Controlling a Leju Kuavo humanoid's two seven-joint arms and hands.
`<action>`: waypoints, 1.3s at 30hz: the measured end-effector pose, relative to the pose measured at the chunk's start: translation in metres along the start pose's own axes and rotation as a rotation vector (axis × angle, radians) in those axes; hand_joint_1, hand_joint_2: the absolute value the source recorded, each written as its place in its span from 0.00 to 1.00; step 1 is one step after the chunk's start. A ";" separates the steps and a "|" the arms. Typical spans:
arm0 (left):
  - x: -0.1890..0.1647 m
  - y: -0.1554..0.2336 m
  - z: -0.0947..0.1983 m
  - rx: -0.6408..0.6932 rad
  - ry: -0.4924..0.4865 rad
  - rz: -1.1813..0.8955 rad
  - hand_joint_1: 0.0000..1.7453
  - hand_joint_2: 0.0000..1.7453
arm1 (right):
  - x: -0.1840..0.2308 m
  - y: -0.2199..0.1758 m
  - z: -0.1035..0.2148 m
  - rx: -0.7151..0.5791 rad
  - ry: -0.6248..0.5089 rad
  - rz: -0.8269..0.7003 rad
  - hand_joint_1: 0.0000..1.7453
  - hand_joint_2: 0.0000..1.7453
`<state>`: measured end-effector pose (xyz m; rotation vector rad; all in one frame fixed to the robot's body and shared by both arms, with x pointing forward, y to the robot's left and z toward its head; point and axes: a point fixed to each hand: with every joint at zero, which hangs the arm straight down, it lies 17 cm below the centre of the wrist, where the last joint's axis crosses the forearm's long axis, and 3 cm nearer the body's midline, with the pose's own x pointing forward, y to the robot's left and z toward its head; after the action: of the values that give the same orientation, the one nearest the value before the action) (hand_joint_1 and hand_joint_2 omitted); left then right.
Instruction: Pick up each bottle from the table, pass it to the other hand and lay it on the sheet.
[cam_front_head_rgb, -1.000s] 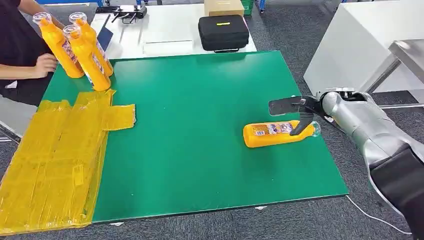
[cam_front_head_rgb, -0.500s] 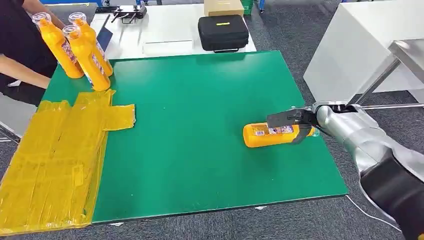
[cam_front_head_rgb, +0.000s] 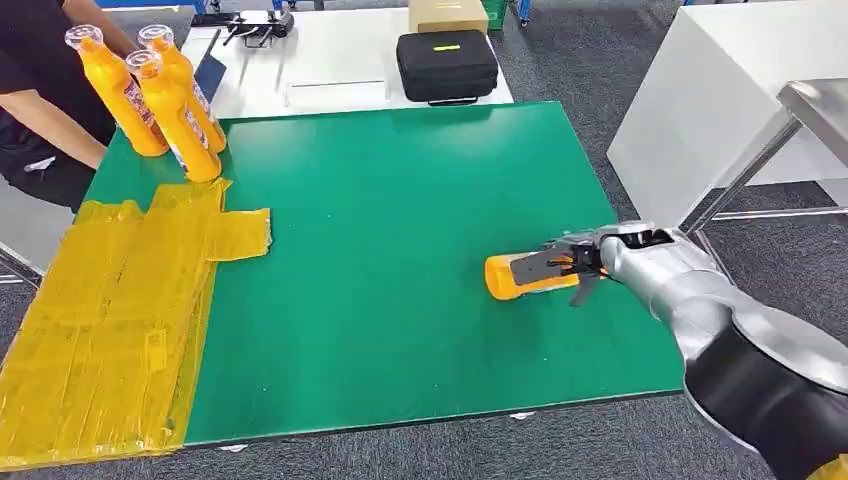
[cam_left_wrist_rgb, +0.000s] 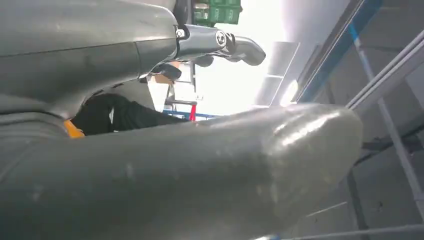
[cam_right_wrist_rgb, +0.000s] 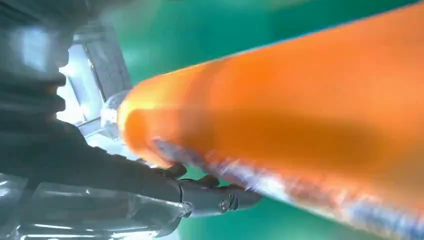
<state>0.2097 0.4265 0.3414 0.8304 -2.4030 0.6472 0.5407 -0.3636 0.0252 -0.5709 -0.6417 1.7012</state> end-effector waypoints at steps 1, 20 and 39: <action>0.000 0.000 0.000 0.002 0.001 0.000 0.00 0.00 | 0.001 0.002 -0.001 0.004 0.000 0.003 0.00 1.00; 0.007 -0.005 0.007 0.003 0.016 0.014 0.00 0.00 | -0.003 0.020 -0.006 0.037 0.053 0.093 0.00 1.00; 0.007 -0.009 0.007 0.021 0.022 0.044 0.00 0.00 | -0.060 0.003 0.025 0.123 0.116 0.127 0.00 1.00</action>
<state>0.2088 0.4136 0.3426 0.7768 -2.4045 0.6956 0.5340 -0.4262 0.0437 -0.6291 -0.4225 1.7977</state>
